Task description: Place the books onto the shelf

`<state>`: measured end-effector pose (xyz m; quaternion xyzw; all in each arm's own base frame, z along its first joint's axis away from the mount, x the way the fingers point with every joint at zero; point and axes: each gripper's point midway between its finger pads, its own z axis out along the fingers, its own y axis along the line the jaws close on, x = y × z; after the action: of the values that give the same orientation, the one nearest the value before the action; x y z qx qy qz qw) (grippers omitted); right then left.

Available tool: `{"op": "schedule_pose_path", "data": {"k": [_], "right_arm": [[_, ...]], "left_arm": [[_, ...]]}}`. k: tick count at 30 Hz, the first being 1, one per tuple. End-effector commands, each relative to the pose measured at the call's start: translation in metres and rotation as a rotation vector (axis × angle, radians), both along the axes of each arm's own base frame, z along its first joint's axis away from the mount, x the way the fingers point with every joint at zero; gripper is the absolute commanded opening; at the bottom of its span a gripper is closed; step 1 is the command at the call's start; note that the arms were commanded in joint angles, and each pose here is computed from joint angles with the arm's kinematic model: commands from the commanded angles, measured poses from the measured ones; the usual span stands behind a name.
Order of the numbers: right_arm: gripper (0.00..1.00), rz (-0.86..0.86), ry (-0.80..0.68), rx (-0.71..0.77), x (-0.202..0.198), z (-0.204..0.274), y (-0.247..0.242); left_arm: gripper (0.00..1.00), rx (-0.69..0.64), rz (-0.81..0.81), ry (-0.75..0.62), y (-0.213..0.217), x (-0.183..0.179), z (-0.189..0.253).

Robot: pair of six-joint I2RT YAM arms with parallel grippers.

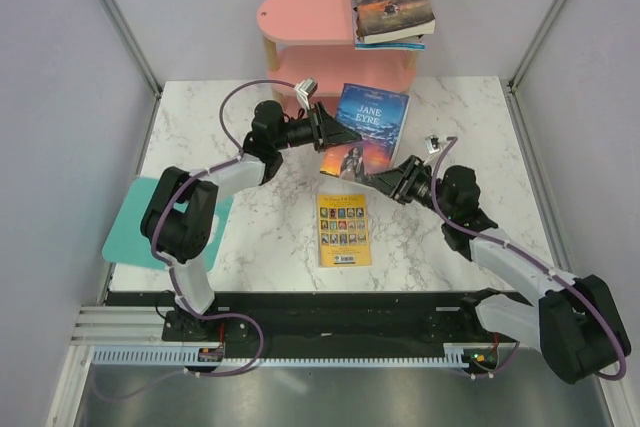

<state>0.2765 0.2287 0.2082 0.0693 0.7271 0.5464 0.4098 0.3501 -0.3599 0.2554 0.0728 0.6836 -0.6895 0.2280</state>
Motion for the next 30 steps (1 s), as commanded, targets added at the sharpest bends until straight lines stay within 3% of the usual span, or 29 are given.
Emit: {"op": "schedule_pose_path", "data": {"k": [1,7,13,15,19,21,24,27,30], "right_arm": [[0.00,0.106,-0.176,-0.156,0.011,0.030,0.014],[0.00,0.156,-0.293,-0.303,0.014,0.061,0.013],[0.00,0.188,-0.324,-0.346,0.015,0.067,0.014],[0.00,0.242,-0.311,-0.331,0.011,0.057,0.020],[0.00,0.274,-0.286,-0.308,0.012,0.040,0.026],[0.00,0.275,-0.263,-0.303,0.015,0.029,0.027],[0.00,0.272,-0.246,-0.298,0.022,0.019,0.028],[0.00,0.279,-0.245,-0.299,0.031,0.018,0.029],[0.00,0.286,-0.277,-0.296,0.036,0.028,0.030]], "left_arm": [[0.25,-0.018,0.058,-0.215,0.001,-0.009,0.048],[0.34,0.032,0.094,-0.265,0.013,-0.011,0.056],[0.35,0.051,0.114,-0.271,0.020,-0.007,0.054],[0.34,0.053,0.115,-0.258,0.020,-0.006,0.051],[0.21,0.065,0.106,-0.235,0.020,-0.006,0.040],[0.21,0.076,0.106,-0.217,0.021,-0.005,0.032],[0.43,0.101,0.111,-0.194,0.022,-0.004,0.020],[0.54,0.153,0.145,-0.167,0.027,0.001,0.007],[0.59,0.269,0.239,-0.146,0.045,0.013,-0.009]]}}
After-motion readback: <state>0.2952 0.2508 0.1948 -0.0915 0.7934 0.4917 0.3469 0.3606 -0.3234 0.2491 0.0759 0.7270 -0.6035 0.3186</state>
